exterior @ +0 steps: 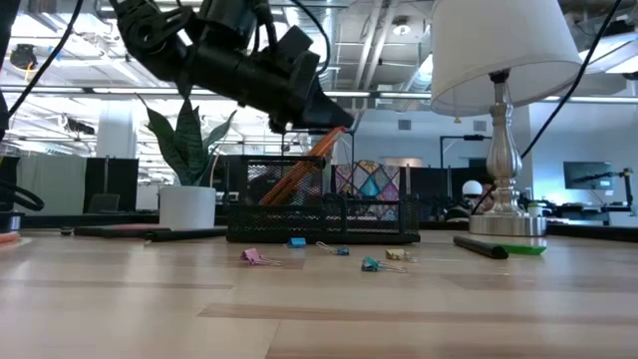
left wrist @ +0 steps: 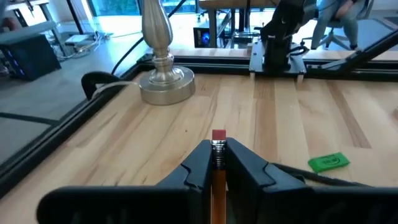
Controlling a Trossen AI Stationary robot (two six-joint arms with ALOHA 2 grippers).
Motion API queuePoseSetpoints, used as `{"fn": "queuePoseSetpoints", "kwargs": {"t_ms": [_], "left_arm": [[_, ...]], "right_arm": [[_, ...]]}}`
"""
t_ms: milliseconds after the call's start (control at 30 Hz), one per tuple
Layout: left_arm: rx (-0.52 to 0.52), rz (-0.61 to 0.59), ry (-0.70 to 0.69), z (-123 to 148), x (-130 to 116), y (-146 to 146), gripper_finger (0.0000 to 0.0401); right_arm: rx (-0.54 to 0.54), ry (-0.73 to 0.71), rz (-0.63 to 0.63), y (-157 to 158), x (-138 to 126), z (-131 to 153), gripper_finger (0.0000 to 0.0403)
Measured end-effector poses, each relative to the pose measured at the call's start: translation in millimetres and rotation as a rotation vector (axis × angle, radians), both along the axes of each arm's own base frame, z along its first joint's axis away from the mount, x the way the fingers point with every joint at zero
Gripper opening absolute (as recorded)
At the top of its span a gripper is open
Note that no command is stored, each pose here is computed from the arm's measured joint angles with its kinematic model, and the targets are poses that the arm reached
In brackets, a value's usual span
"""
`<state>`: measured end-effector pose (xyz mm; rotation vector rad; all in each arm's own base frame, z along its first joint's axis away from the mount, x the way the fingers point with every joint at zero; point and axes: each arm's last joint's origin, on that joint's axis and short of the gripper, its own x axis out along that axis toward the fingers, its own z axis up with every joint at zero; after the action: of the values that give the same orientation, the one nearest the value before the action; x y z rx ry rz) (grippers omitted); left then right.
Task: Pick and place office supplies into organizer
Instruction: Put the bottom orange pencil into the black desk organizer, then put the orange pencil into the black desk organizer
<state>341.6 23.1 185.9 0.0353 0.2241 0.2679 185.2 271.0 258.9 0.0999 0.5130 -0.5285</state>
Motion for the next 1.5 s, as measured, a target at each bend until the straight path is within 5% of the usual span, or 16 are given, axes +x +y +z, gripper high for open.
{"fn": "queuePoseSetpoints", "kwargs": {"t_ms": [600,833,1067,1267,1500], "left_arm": [[-0.033,0.019,0.021,-2,0,5,0.0130],[-0.025,0.078,-0.114,60,-15,2,0.0139],[-0.154,0.035,-0.060,118,-84,-22,0.0139],[-0.330,0.090,0.219,97,-131,-60,0.0139],[-0.482,0.068,0.386,55,-148,-128,0.0139]], "right_arm": [[-0.090,0.061,-0.025,-17,23,0,0.0000],[0.032,0.085,-0.112,-30,50,-5,0.0000],[0.058,0.272,-0.084,-49,71,-22,0.0000],[0.058,0.265,-0.107,-55,75,-23,0.0000],[0.048,0.272,-0.107,-57,76,-23,0.0000]]}}
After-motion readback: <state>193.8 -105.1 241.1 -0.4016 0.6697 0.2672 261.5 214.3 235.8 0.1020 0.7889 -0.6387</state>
